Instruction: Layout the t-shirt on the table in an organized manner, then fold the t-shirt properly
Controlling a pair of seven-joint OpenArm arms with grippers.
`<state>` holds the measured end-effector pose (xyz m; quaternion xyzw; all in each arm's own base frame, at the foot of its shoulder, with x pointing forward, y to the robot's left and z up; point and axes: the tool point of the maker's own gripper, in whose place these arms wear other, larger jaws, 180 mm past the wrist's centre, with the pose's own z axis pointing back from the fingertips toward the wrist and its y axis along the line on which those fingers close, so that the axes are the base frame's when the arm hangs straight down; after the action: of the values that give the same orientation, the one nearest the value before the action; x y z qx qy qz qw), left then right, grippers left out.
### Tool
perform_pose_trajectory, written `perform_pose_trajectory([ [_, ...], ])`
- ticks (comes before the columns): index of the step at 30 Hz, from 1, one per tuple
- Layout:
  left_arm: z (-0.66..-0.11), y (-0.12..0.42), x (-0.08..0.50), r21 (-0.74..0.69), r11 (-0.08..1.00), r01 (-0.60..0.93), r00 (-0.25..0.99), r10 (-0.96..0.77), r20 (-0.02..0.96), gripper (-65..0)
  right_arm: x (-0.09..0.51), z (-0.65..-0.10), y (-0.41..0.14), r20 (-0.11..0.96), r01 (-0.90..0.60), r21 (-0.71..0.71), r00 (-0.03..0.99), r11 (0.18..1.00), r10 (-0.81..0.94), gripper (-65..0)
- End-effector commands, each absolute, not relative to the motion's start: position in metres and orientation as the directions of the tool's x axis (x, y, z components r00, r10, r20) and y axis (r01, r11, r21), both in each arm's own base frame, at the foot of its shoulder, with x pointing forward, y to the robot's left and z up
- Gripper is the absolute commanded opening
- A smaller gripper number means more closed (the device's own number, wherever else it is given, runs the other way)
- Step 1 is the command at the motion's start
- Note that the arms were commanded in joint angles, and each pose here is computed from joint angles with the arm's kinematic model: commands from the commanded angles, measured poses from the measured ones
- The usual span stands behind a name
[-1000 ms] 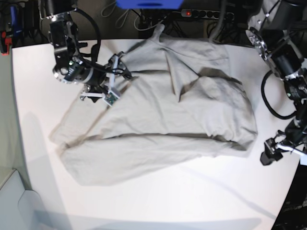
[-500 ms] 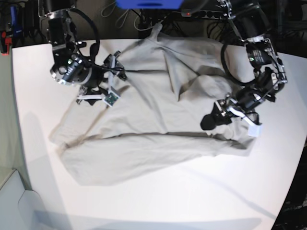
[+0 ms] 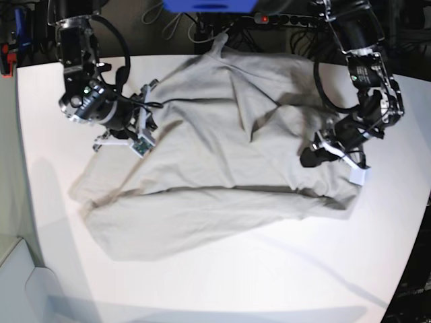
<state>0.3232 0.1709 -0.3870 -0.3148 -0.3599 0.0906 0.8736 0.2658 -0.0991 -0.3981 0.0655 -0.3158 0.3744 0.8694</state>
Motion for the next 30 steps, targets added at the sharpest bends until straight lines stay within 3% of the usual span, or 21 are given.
perform_pose_trajectory([
  [1,-0.374,0.182,0.339,-0.587,0.805,0.084,0.689,0.379,0.618,-60.9,0.279,-0.385,-0.099,0.634,-0.683,-0.145,0.492,0.716,0.597,-57.5],
  [9,-0.403,0.215,0.353,-0.365,0.931,0.009,0.734,0.242,0.635,-60.9,0.283,-0.382,-0.107,0.628,-0.679,-0.164,0.487,0.715,0.607,-57.4],
  [19,-0.443,0.201,0.392,-0.279,0.960,0.000,0.784,0.173,0.596,-60.9,0.281,-0.384,-0.109,0.621,-0.680,-0.164,0.492,0.715,0.610,-57.4],
  [30,-0.345,0.311,0.464,-0.115,0.992,-0.057,0.622,0.125,0.773,-60.9,0.284,-0.382,-0.133,0.604,-0.651,-0.192,0.512,0.735,0.611,-57.4],
])
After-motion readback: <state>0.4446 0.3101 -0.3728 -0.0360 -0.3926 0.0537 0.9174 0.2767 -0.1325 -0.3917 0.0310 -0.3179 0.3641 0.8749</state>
